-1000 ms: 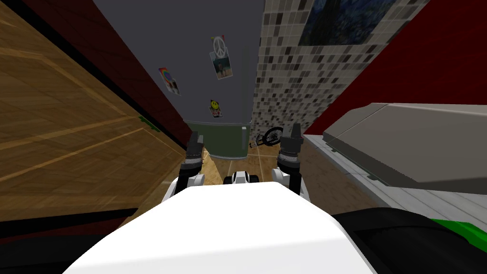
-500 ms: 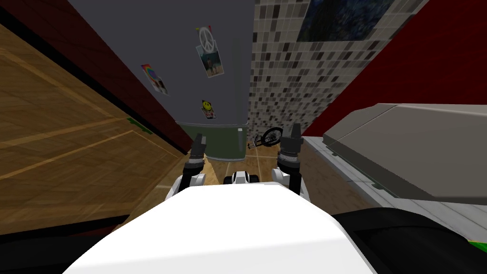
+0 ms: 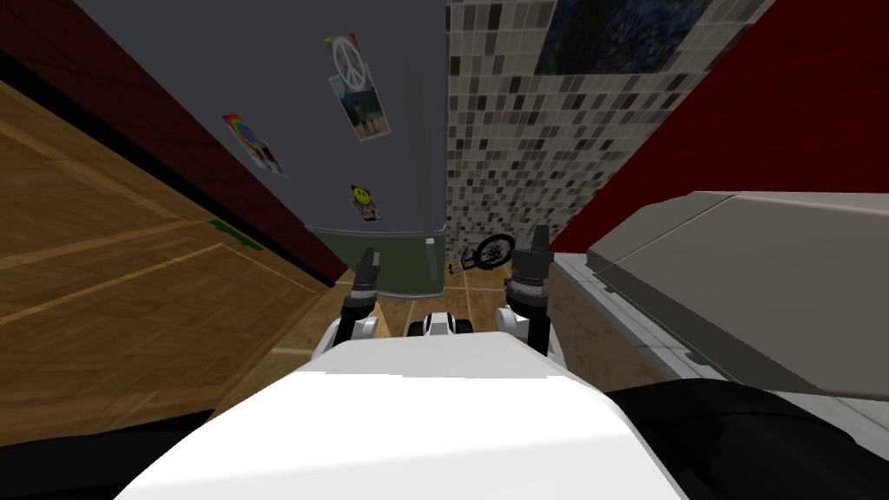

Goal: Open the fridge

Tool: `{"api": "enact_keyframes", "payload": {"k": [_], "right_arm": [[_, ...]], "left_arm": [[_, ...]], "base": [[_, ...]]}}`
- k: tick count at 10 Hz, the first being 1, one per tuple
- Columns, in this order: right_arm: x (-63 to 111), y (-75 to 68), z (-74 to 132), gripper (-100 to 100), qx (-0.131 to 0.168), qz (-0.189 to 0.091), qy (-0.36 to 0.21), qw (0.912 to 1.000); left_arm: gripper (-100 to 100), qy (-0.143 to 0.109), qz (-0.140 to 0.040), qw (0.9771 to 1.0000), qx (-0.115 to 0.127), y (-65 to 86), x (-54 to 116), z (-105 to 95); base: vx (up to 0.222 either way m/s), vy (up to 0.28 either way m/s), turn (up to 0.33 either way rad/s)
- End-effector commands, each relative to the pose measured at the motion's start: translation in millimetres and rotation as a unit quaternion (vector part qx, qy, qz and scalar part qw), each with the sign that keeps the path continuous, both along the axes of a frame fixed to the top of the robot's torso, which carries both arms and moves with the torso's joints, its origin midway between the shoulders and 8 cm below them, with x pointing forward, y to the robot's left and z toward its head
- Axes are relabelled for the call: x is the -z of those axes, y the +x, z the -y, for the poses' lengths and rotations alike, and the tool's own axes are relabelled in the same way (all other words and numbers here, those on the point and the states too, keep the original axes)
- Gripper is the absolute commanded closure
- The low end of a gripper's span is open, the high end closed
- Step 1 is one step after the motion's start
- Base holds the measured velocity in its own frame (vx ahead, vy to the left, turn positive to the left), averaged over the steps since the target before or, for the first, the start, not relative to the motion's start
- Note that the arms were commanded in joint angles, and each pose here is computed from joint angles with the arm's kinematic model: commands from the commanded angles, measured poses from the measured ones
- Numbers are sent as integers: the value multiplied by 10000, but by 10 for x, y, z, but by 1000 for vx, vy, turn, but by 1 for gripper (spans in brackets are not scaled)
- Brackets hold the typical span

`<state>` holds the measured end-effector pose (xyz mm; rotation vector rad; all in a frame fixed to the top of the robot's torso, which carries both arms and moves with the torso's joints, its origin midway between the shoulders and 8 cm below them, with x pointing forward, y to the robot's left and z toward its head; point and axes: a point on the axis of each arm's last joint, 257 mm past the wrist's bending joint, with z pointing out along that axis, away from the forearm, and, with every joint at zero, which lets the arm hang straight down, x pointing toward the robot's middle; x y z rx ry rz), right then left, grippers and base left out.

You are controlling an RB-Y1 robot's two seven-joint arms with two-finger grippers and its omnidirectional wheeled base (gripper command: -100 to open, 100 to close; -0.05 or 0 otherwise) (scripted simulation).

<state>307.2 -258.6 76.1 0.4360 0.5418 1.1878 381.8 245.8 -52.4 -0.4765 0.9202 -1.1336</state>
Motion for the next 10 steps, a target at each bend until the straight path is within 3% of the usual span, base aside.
{"api": "enact_keyframes", "payload": {"k": [1,10], "right_arm": [[0,0,0,0,0,0,0,10000],[0,0,0,0,0,0,0,10000]], "left_arm": [[-100,10,-30,10000,36,48,120,3],[-100,-78,-128,9998,131,176,547,51]], "base": [[80,-71,-27],[99,-99,-27]]}}
